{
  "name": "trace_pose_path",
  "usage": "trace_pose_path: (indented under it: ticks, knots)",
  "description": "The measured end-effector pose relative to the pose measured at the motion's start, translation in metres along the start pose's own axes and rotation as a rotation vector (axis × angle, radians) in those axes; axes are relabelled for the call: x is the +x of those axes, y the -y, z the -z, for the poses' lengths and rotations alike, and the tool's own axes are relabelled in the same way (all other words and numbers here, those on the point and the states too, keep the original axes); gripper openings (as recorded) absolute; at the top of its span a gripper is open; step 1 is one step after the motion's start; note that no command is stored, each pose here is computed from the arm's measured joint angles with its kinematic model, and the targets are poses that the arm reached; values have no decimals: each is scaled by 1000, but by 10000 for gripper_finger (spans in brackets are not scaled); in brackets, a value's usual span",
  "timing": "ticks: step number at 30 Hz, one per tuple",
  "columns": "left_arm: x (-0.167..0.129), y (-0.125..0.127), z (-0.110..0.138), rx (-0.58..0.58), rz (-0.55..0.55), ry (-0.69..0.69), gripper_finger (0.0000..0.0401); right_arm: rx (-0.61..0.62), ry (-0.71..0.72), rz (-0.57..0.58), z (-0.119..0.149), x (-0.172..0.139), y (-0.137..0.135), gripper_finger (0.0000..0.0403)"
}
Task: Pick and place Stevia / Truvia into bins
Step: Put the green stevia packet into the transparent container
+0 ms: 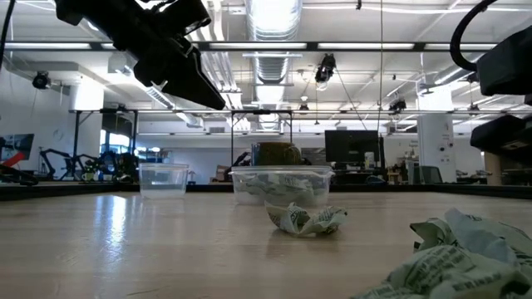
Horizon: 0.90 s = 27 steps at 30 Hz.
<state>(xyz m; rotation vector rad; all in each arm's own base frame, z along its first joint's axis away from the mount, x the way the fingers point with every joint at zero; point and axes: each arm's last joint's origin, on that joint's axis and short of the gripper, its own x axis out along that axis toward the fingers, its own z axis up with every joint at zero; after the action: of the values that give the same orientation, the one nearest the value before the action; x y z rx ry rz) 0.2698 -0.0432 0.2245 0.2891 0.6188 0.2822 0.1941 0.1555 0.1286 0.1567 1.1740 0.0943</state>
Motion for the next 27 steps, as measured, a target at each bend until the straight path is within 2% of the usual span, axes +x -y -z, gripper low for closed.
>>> trace_pose_path:
  ticks: [5, 9, 13, 16, 19, 23, 27]
  knots:
    - [0, 0, 0, 0, 0, 0, 136, -47, 68, 29, -4, -1, -2, 14]
    - [0, 0, 0, 0, 0, 0, 136, -132, 177, 127, -15, -6, -5, 14]
    - [0, 0, 0, 0, 0, 0, 136, -222, 331, 335, -26, -12, -5, 14]
    - [0, 0, 0, 0, 0, 1, 136, -232, 440, 518, -32, -17, -1, 14]
    - [0, 0, 0, 0, 0, 1, 136, -206, 499, 642, -41, -19, 7, 13]
    - [0, 0, 0, 1, 0, 1, 136, -109, 531, 693, -57, -19, 25, 13]
    - [0, 0, 0, 1, 0, 1, 136, -69, 514, 651, -76, -17, 47, 13]
